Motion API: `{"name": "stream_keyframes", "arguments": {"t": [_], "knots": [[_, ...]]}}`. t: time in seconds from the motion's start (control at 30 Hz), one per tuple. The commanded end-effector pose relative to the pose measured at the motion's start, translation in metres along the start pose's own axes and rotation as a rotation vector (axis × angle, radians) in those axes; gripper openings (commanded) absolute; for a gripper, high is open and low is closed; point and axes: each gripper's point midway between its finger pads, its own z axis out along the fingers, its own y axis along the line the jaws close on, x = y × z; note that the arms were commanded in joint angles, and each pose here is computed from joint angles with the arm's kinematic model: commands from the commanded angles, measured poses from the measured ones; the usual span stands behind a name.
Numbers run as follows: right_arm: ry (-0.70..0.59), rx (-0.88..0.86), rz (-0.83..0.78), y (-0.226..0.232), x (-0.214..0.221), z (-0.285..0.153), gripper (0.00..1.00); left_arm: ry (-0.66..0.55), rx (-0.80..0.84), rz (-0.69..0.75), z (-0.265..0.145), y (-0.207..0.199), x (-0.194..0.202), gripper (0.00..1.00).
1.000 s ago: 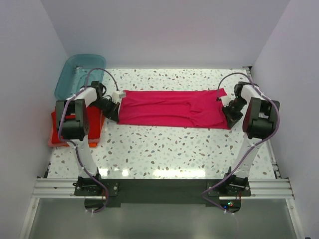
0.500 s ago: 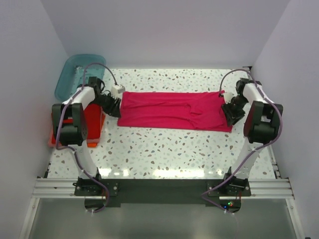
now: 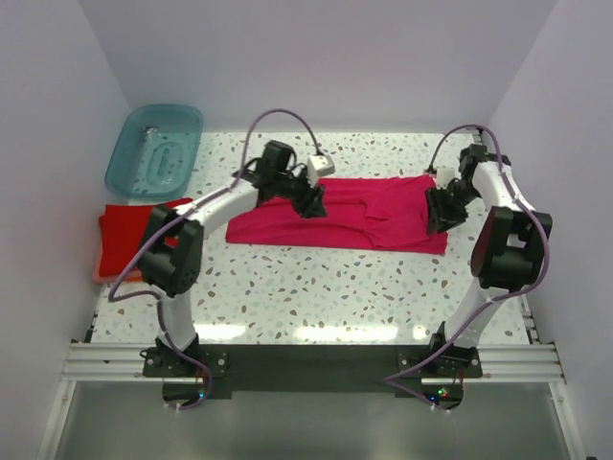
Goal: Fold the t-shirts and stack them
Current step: Fold the tshirt
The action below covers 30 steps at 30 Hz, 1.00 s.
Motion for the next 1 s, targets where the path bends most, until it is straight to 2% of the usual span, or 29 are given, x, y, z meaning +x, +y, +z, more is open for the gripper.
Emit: {"name": "stream_keyframes", "arguments": {"t": [0.0, 0.17, 0.33, 0.57, 0.77, 0.9, 0.97], "knots": [[0.002, -0.035, 0.103, 0.0, -0.004, 0.022, 0.42, -0.082, 0.118, -0.082, 0.05, -0.047, -0.027, 0.52], [0.031, -0.059, 0.155, -0.003, -0.007, 0.04, 0.41, -0.114, 0.201, -0.141, 0.096, -0.094, -0.03, 0.53], [0.029, -0.061, 0.166, -0.006, -0.013, 0.046, 0.41, -0.102, 0.228, -0.256, 0.121, -0.099, -0.018, 0.57], [0.043, -0.108, 0.19, -0.002, -0.018, 0.05, 0.32, -0.093, 0.251, -0.384, 0.142, -0.097, -0.009, 0.59], [0.055, -0.13, 0.189, 0.003, -0.015, 0.047, 0.18, -0.078, 0.243, -0.487, 0.157, -0.096, -0.002, 0.62], [0.051, -0.147, 0.189, 0.007, -0.016, 0.045, 0.02, -0.079, 0.25, -0.544, 0.164, -0.097, -0.001, 0.62], [0.051, -0.155, 0.19, 0.009, -0.016, 0.045, 0.0, -0.086, 0.244, -0.561, 0.165, -0.099, -0.003, 0.62]]}}
